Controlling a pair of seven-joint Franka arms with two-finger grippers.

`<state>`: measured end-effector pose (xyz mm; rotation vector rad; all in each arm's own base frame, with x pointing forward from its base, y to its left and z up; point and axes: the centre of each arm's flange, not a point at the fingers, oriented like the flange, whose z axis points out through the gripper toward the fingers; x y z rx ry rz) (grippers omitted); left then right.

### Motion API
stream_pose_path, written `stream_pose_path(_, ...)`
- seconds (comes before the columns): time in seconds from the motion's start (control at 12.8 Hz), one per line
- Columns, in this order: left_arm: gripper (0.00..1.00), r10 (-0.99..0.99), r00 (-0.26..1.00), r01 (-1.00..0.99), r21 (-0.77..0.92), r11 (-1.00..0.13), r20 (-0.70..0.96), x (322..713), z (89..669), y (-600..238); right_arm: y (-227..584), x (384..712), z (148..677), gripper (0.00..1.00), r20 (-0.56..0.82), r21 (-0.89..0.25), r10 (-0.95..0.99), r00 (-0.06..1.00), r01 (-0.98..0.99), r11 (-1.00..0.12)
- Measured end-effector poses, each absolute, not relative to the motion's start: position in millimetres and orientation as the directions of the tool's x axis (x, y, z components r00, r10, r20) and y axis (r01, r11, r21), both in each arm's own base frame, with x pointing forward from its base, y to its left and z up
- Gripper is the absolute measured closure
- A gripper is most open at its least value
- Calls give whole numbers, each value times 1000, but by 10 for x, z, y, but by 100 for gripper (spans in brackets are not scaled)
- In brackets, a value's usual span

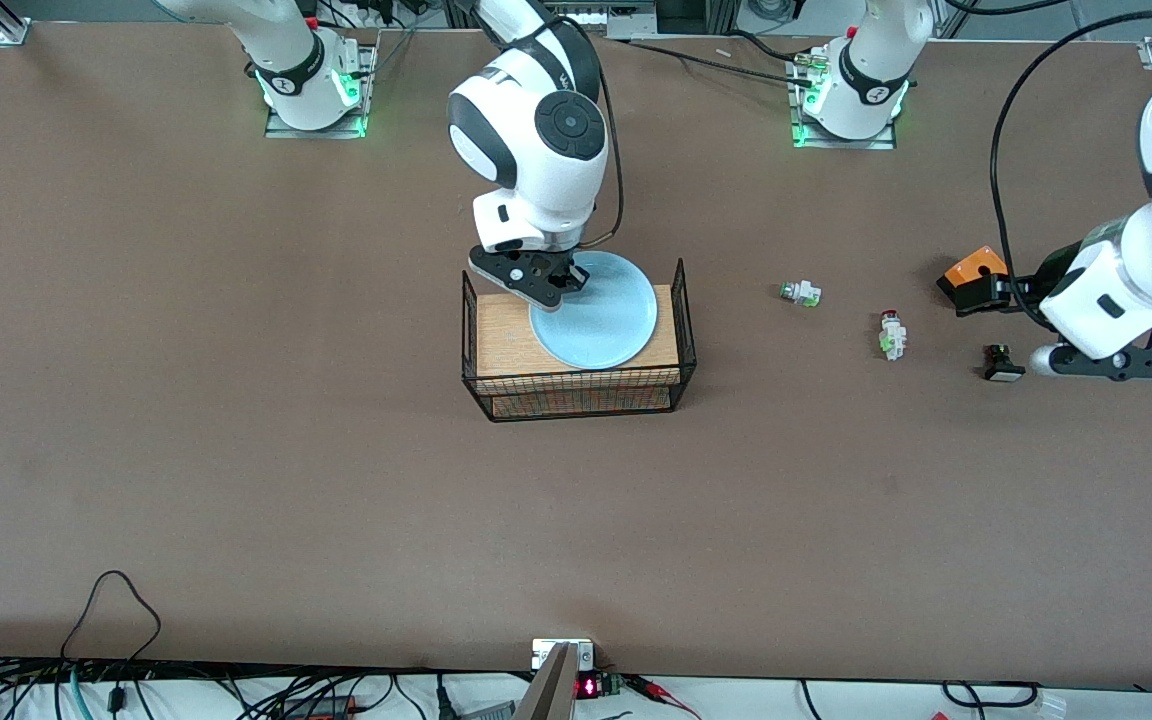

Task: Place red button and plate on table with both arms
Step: 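Open the left gripper and withdraw it from the button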

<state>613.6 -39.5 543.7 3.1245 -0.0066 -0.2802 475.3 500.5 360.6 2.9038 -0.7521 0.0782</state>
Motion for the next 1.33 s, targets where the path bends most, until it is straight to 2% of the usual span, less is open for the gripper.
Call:
stream_pose_path(0.08,0,2,985,3,4,-1000,-171,6141,5481,-407,5010,4748,3603,85,79,122,-482,873,-488,-864)
stream_pose_path(0.16,0,8,985,9,4,-1000,-171,6148,5477,-399,5012,4745,3600,93,76,122,-484,872,-489,-863)
stream_pose_path(0.23,0,16,984,17,3,-1000,-175,6157,5456,-386,5012,4744,3598,95,76,122,-484,872,-490,-863)
stream_pose_path(0.31,0,28,984,29,1,-1000,-178,6166,5435,-358,5011,4746,3597,91,76,122,-486,871,-491,-862)
stream_pose_path(0.7,0,68,986,69,2,-998,-153,6218,5476,-164,4961,4803,3608,41,81,121,-496,865,-502,-856)
stream_pose_path(1.01,0,90,993,91,17,-996,-79,6269,5771,-145,4997,4769,3535,43,78,131,-489,869,-495,-859)
stream_pose_path(1.33,0,95,993,96,18,-995,-70,6270,5812,-115,5114,4656,3349,53,73,155,-467,881,-473,-867)
